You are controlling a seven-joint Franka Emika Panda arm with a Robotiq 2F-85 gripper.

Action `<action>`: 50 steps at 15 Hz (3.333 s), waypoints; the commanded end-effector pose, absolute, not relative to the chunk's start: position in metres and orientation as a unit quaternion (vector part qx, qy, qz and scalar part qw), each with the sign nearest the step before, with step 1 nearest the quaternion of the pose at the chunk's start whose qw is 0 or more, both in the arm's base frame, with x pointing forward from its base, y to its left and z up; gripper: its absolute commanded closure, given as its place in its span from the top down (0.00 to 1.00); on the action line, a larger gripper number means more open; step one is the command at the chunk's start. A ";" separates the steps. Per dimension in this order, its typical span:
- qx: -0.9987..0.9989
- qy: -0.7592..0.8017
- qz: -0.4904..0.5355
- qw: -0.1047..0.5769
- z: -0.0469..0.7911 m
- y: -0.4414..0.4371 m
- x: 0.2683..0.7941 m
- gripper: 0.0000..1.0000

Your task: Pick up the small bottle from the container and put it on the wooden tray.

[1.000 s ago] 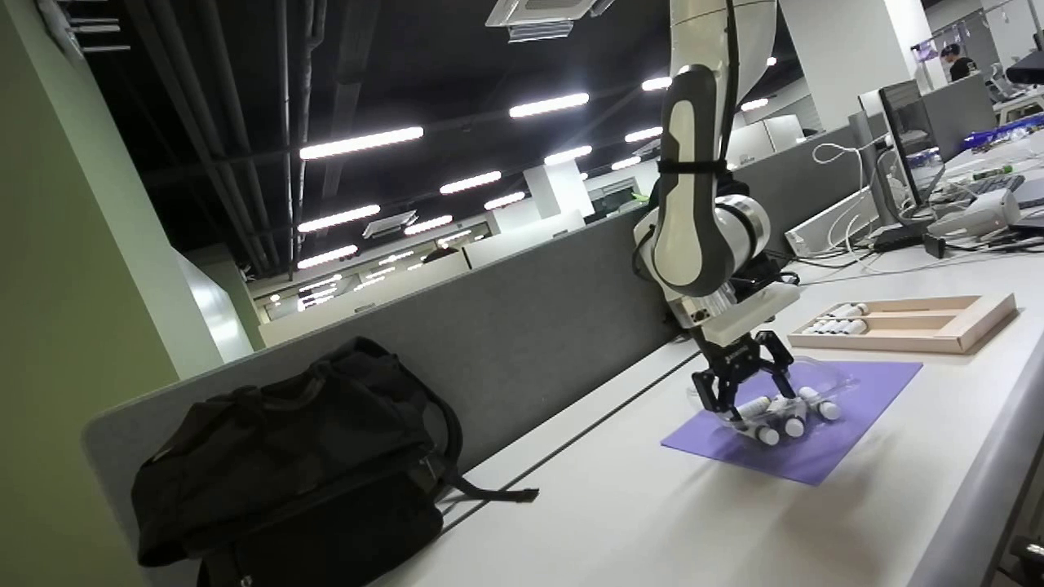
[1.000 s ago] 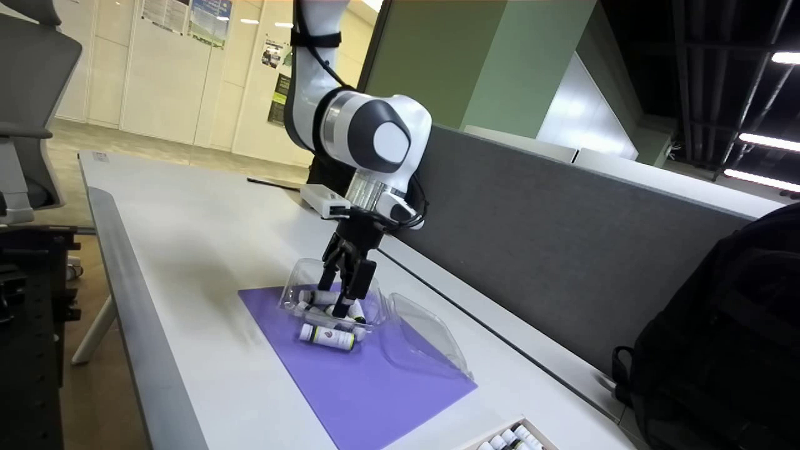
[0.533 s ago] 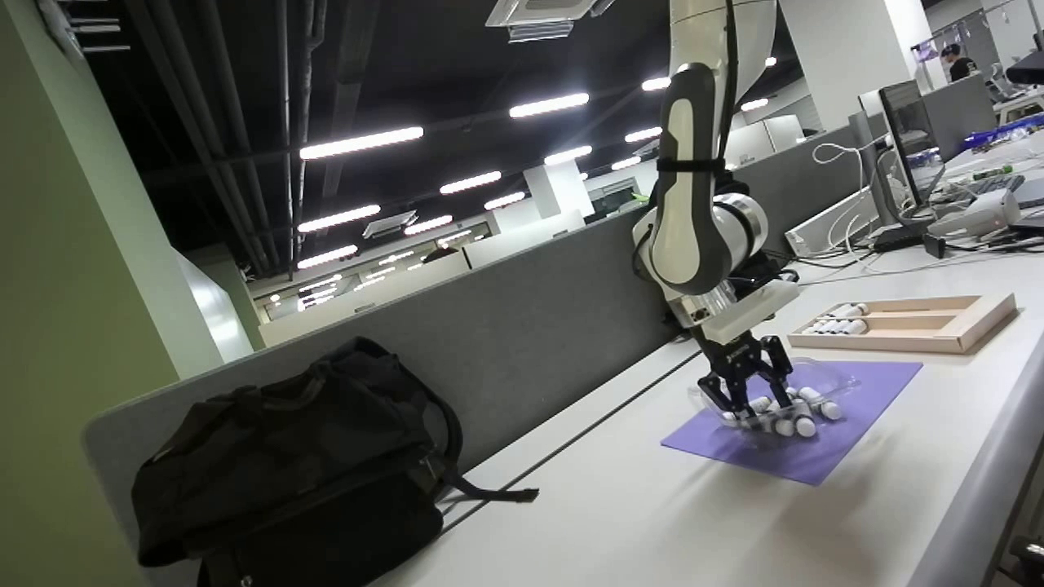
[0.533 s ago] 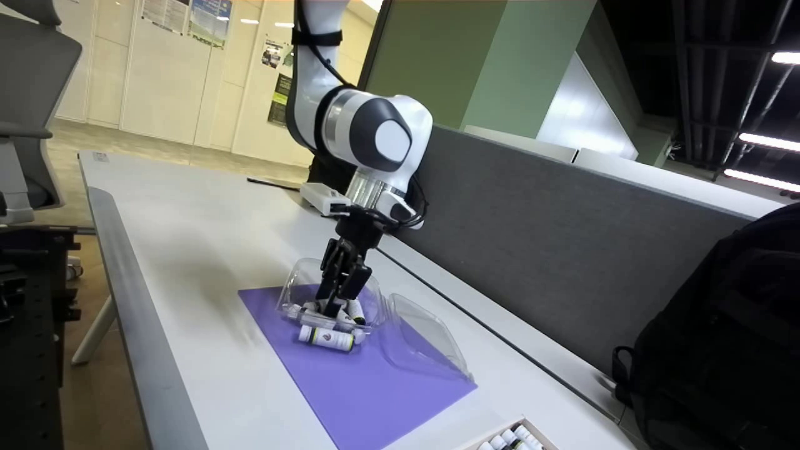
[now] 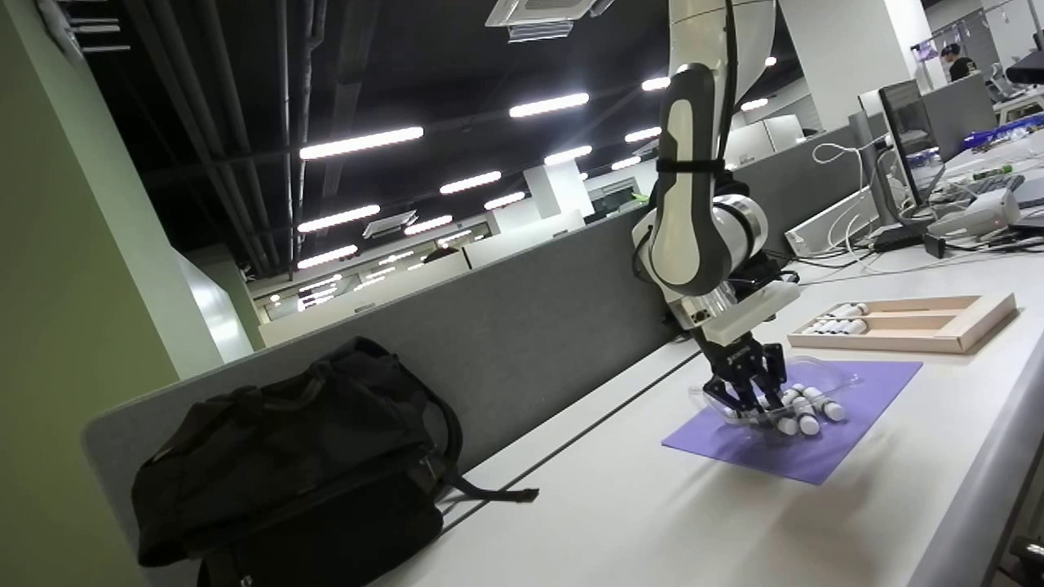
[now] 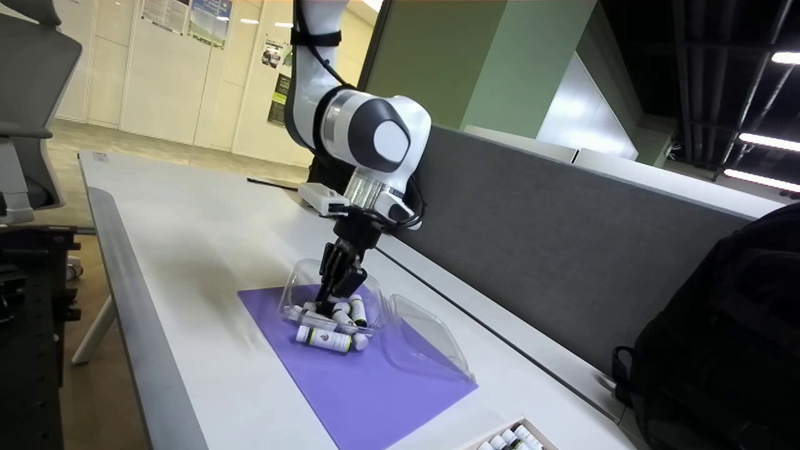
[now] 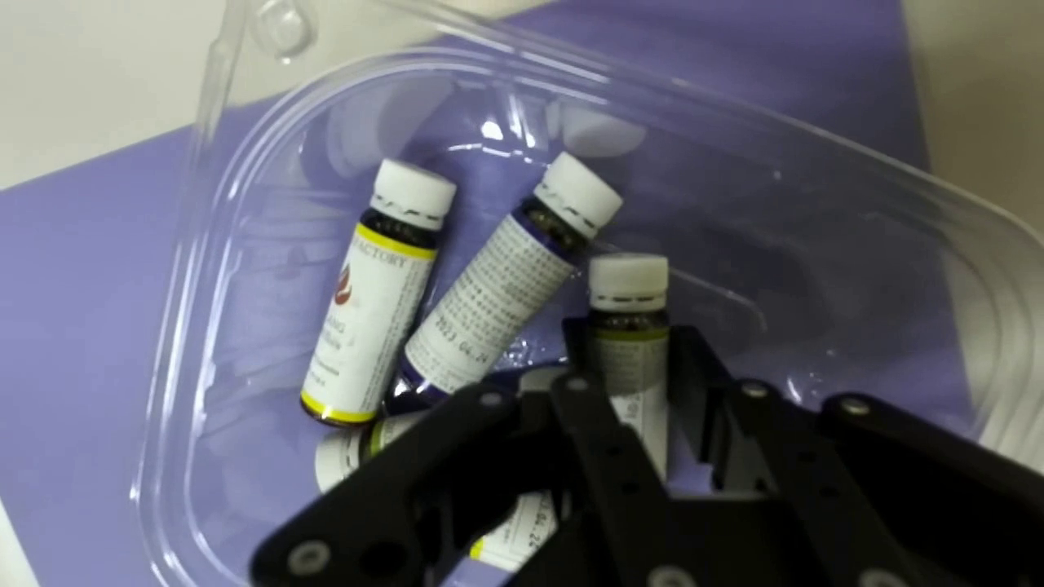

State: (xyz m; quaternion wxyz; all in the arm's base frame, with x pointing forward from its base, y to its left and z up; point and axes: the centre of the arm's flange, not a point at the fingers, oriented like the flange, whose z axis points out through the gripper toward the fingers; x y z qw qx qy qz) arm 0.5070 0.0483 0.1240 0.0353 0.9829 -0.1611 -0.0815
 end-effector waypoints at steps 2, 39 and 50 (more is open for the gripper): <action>0.982 -0.161 -0.094 0.018 0.148 0.048 0.507 0.07; 0.773 -0.610 -0.014 -0.171 0.226 -0.274 0.412 0.07; 0.658 -0.727 -0.041 -0.192 0.151 -0.300 0.434 0.07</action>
